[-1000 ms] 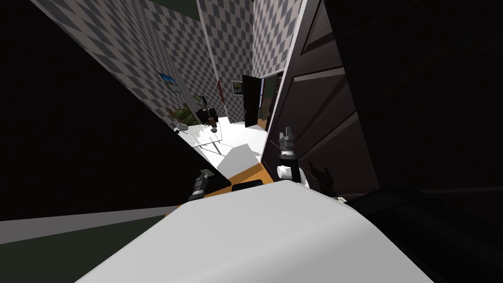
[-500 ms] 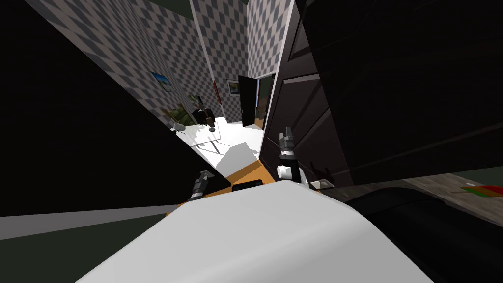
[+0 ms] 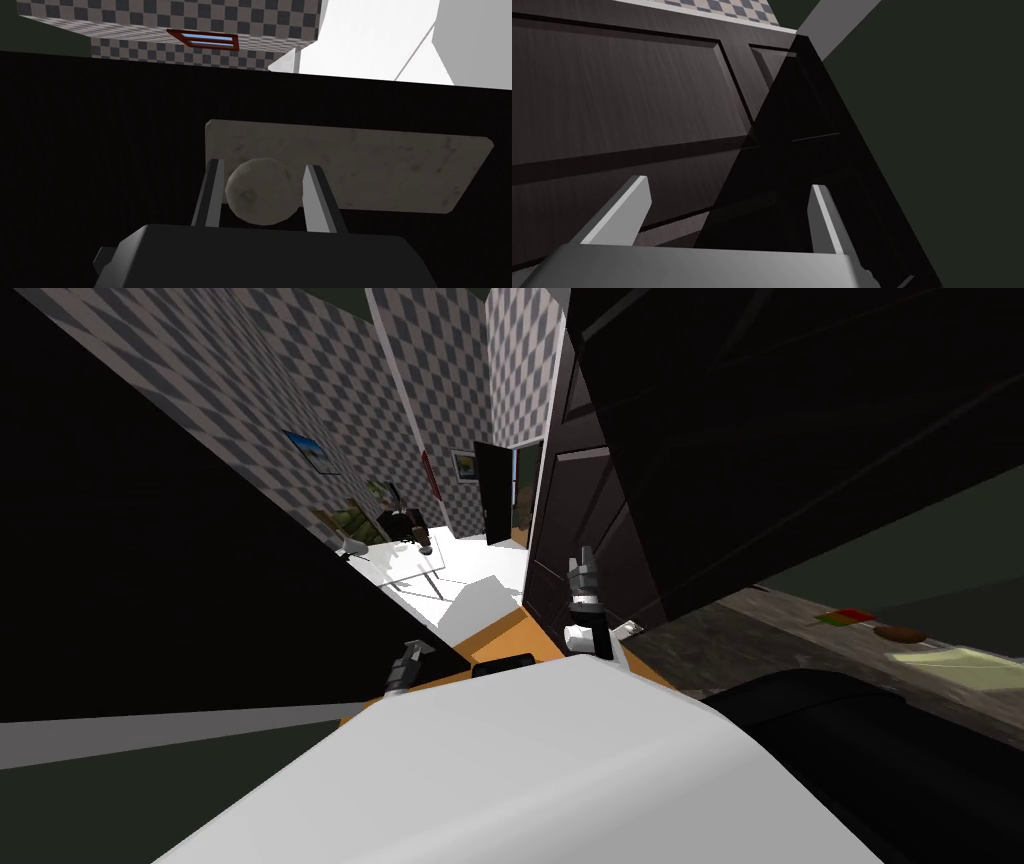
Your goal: Pull the door open
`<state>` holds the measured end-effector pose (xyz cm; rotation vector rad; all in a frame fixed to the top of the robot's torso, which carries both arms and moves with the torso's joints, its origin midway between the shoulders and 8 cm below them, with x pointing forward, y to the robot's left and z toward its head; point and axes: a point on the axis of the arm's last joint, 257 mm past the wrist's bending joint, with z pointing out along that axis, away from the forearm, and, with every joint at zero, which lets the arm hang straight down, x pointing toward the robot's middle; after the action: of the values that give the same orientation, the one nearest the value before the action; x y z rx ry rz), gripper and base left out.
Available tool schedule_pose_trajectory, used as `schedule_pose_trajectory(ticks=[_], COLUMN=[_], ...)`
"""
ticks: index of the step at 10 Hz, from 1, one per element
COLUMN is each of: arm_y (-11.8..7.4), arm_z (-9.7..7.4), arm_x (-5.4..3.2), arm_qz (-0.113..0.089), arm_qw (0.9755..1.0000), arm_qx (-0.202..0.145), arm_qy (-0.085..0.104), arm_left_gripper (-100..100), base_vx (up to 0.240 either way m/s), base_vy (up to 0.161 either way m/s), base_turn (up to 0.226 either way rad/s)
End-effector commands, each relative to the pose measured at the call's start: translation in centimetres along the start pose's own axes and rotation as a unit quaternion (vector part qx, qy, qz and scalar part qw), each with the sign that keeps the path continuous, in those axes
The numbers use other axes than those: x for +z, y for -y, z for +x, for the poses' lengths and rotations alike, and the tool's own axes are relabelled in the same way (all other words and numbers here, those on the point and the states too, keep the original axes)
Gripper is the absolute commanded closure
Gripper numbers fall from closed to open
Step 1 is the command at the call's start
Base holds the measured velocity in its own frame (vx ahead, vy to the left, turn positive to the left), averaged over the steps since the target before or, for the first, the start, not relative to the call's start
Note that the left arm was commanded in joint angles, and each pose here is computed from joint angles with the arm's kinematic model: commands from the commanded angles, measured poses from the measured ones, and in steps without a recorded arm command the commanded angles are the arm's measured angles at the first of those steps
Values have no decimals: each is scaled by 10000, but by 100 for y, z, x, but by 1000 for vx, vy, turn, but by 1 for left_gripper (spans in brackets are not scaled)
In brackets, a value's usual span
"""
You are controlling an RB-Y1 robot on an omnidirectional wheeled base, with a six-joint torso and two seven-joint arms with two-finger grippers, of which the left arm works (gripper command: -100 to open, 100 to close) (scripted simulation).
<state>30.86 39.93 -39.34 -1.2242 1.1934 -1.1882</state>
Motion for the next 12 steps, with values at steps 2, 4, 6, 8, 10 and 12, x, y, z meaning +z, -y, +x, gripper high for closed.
schedule_pose_trajectory(ticks=[2, 4, 6, 8, 10, 12], arm_y=[1, -12, -4, 5, 14, -15], arm_z=[1, 1, -8, -17, -25, 18], arm_x=[-42, -156, -234, -313, -391, -304], arm_qz=[-5, -15, -2, 10, 18, -11], arm_qw=[10000, 9999, 9998, 9996, 9993, 9994], arm_qx=[0, -1, 1, 2, 1, -5], arm_qy=[-34, -136, -214, -295, -376, -351], arm_left_gripper=[100, 100, 100, 100, 100, 100], base_vx=[-142, -195, -210, -202, -235, -136], base_vy=[23, 41, 58, 43, 49, 24], base_turn=[-64, -178, -130, -150, -128, -65])
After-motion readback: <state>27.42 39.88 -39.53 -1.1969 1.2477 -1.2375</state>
